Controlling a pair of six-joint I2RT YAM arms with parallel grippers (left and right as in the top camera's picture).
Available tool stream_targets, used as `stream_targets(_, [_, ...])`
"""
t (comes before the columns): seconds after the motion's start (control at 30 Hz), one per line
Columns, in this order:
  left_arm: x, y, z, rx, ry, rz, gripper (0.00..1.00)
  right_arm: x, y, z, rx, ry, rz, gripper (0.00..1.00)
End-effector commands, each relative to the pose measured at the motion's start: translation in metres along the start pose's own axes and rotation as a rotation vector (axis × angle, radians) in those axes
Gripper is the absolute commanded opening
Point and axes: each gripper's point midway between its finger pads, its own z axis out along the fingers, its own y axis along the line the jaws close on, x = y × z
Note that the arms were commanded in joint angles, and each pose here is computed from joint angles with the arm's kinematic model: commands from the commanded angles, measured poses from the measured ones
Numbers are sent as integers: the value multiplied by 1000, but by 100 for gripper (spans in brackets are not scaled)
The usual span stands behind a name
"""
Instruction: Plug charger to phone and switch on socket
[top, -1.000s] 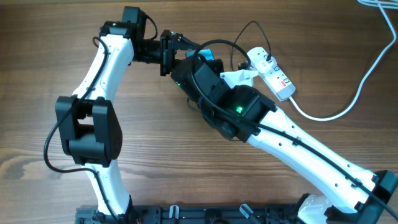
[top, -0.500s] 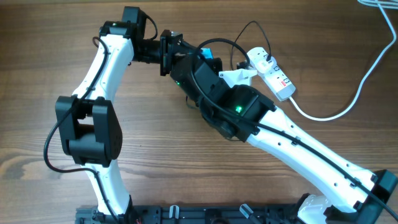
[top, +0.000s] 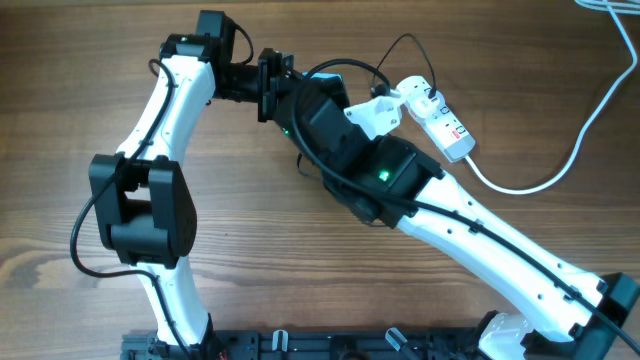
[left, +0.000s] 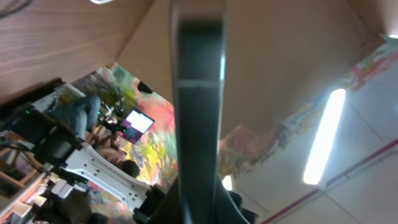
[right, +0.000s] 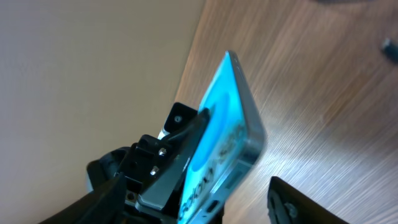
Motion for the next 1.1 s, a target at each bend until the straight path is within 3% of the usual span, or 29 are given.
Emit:
stream_targets(0.0, [-2, -8, -8, -46, -87, 99, 4, -39, 30, -32, -91, -43, -205, 79])
stream_targets(0.07, [-21, 3, -16, -117, -191, 112, 4, -55, 33, -39, -97, -34, -379, 99])
stream_targets(0.17, [-39, 13, -26, -210, -298, 207, 4, -81, 12, -37, -14, 38, -562, 100])
stream_targets(0.3, [-32, 7, -35, -300, -378, 401, 4, -119, -47, -20, 217, 165, -664, 100])
stream_targets(0.4, [-29, 10, -71, -510, -641, 451, 4, -132, -91, 1, 375, 289, -739, 99])
stream_targets(0.47, [-24, 18, -106, -663, -852, 403, 4, -127, -109, 12, 443, 345, -725, 100])
stream_targets(0.57, [-8, 35, -165, -827, -1175, 208, 4, -108, -127, 30, 496, 444, -715, 99])
stream_targets(0.63, [4, 48, -193, -920, -1305, 101, 4, -96, -141, 45, 544, 493, -720, 99])
stream_targets(0.8, [15, 68, -206, -1025, -1321, 21, 4, -63, -187, 92, 683, 581, -767, 99])
stream_targets(0.93, [15, 68, -206, -1026, -1319, 19, 4, -49, -222, 125, 762, 629, -768, 80])
stream_targets(1.07, [15, 67, -204, -1025, -1317, 26, 4, -30, -246, 143, 767, 728, -791, 80])
